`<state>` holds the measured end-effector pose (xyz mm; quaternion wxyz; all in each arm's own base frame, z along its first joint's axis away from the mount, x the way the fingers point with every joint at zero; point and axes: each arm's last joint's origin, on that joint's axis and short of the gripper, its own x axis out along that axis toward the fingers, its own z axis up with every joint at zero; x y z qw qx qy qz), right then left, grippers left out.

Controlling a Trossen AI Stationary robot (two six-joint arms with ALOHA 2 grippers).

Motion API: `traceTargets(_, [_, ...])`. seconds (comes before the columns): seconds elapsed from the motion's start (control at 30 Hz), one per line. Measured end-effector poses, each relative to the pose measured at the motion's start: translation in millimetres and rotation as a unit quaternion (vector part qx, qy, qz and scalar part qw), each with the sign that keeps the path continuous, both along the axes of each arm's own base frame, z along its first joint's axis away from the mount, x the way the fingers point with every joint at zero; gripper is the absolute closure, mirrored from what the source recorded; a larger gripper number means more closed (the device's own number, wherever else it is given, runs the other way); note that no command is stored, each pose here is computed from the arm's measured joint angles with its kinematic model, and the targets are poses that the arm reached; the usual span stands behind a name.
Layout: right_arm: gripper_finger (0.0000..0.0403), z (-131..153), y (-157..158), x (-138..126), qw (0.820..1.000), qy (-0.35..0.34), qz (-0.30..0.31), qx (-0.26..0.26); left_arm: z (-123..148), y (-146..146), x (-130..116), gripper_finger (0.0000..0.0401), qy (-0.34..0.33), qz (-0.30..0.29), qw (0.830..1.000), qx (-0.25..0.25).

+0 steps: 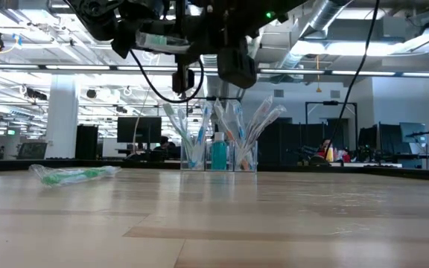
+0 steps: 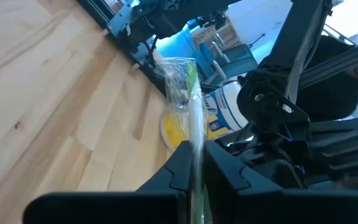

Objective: Pick & Place toothbrushing station
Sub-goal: Put the green toothbrush into the transparent organizer

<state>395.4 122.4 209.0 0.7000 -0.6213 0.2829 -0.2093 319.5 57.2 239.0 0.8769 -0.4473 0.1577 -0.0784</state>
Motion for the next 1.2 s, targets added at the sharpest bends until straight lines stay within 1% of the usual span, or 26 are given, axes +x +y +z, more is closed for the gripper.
traceTargets(0.2, [0.0310,-0.1,-6.8,2.3,1.000,0.000,-0.003,0.001,1.4,-0.1,0.2,0.0387,-0.006,-0.003,1.000,-0.006])
traceTargets(0.37, [0.0310,1.3,-7.7,3.9,1.000,-0.002,0.007,0.007,1.9,-0.2,0.3,0.0387,-0.008,-0.003,1.000,-0.007])
traceTargets(0.47, [0.0310,3.6,-8.0,9.4,1.000,-0.009,0.005,0.009,2.8,-0.3,0.5,0.0387,-0.012,-0.005,1.000,-0.007])
traceTargets(0.63, [0.0312,-3.9,-11.5,19.9,1.000,-0.001,-0.001,0.005,3.2,-0.1,0.6,0.0386,-0.015,-0.003,1.000,-0.005])
traceTargets(0.77, [0.0334,-9.6,-7.7,23.9,1.000,0.005,-0.003,-0.001,2.1,-0.1,0.5,0.0386,-0.012,-0.003,1.000,-0.004])
traceTargets(0.93, [0.0390,-9.0,-0.4,23.0,1.000,0.015,0.010,-0.013,0.0,-0.4,0.6,0.0386,-0.004,-0.002,1.000,-0.006])
traceTargets(1.07, [0.0391,-8.4,-0.9,23.2,1.000,0.010,0.007,-0.011,0.2,-0.1,0.7,0.0376,-0.007,0.000,1.000,-0.001])
traceTargets(1.17, [0.0395,-8.9,-0.9,22.5,1.000,0.006,-0.002,-0.009,0.4,0.3,0.8,0.0356,-0.013,0.001,1.000,0.015])
traceTargets(1.2, [0.0395,-10.1,-1.0,22.3,1.000,0.003,-0.002,-0.003,2.8,0.5,1.1,0.0349,-0.026,0.000,0.999,0.023])
